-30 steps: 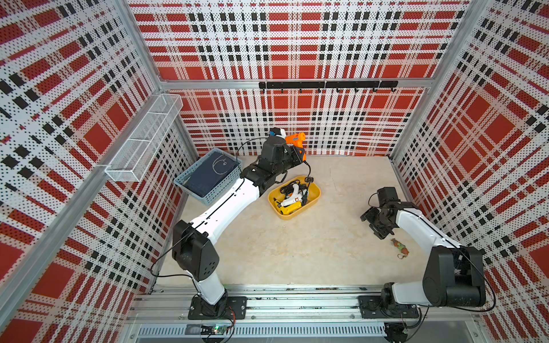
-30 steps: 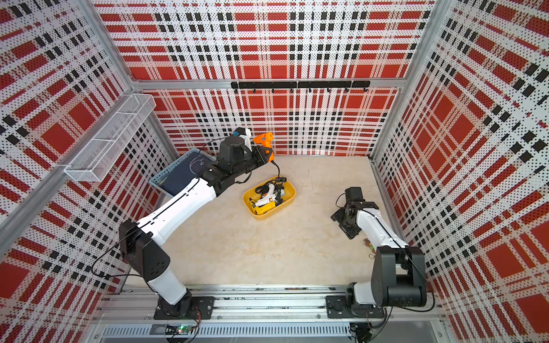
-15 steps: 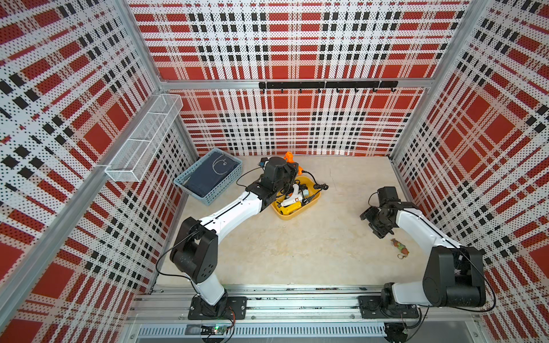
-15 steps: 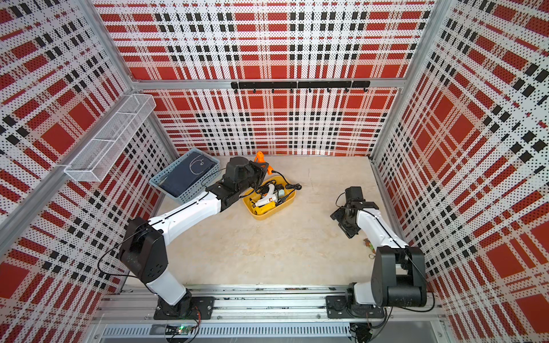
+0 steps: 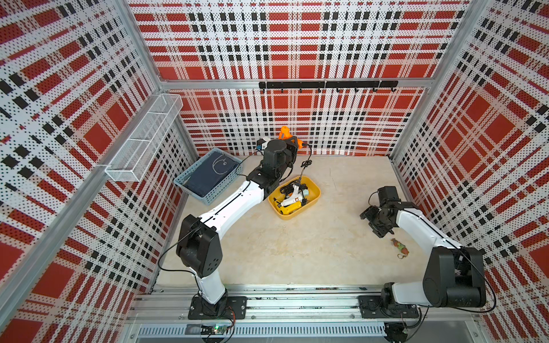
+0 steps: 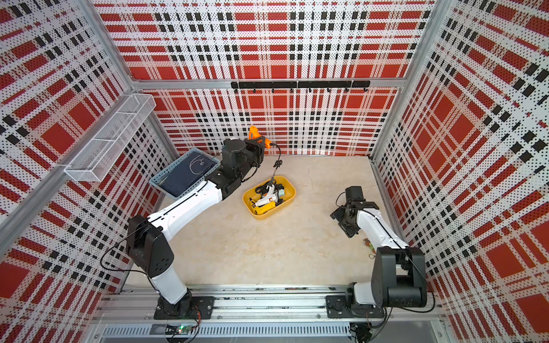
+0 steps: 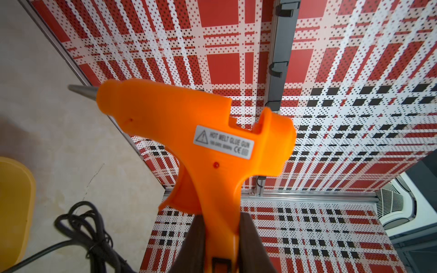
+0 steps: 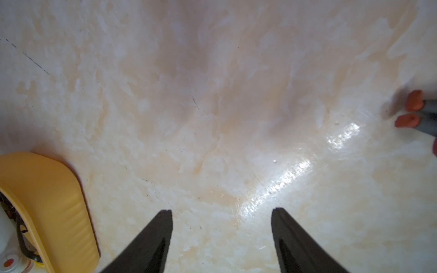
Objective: Put the hot melt glue gun into the storage box
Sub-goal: Place the hot melt adhesive gun in the storage box.
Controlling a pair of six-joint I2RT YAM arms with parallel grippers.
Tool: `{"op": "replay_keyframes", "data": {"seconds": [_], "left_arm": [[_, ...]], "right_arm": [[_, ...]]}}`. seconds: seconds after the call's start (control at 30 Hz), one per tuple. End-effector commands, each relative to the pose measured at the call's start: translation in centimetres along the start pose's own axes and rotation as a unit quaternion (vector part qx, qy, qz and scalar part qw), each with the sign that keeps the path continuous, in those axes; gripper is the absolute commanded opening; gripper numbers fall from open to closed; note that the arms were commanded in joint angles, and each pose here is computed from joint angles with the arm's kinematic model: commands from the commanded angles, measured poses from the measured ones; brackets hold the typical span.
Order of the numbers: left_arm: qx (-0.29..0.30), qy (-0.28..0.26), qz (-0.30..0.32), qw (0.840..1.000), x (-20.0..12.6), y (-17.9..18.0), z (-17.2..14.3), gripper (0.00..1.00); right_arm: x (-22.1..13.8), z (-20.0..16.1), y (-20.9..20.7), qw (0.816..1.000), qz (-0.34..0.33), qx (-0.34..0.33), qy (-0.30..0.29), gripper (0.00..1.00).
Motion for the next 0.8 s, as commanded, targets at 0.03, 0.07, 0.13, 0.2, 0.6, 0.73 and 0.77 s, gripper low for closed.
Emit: {"op": "replay_keyframes", "data": {"seconds": [0.03, 0.07, 0.13, 0.2, 0.6, 0.73, 0.77], "left_arm": [[-0.006, 0.013, 0.022, 1.000, 0.2, 2.5, -1.0, 0.00], [-0.007, 0.015, 0.025, 1.000, 0.1, 2.7, -1.1, 0.00], [-0.007, 0.018, 0.029, 0.999, -0.2, 3.0, -1.3, 0.00], [-0.009, 0.019, 0.034, 0.999, -0.3, 3.4, -1.4, 0.00], [-0.059, -0.013, 0.108, 0.992, -2.3, 10.2, -0.3, 0.00], [-0.095, -0.034, 0.140, 0.985, -3.2, 12.8, 0.5, 0.00], [-0.106, -0.036, 0.148, 0.983, -3.3, 13.4, 0.6, 0.00]], "right_arm": [[-0.5, 0.4, 0.2, 1.000, 0.011, 0.000, -0.014, 0.74], [-0.5, 0.4, 0.2, 1.000, 0.012, 0.000, -0.014, 0.74], [-0.4, 0.4, 0.2, 1.000, 0.011, 0.001, -0.012, 0.73], [-0.3, 0.4, 0.2, 1.000, 0.011, 0.001, -0.012, 0.74], [0.3, 0.5, 0.3, 1.000, 0.007, 0.000, -0.005, 0.74], [0.5, 0.5, 0.3, 1.000, 0.007, 0.000, -0.002, 0.74], [0.5, 0.5, 0.3, 1.000, 0.007, 0.000, -0.001, 0.74]]}}
Point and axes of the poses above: each gripper's point midway between its finger pads, its own x axis out along the fingers, its own y axis along the line the jaws close on, z = x × y, the point moved 8 cm from there along -x, back along the fingers, and after that the axes turned 6 degrees about -x, right-handed, at the moved point
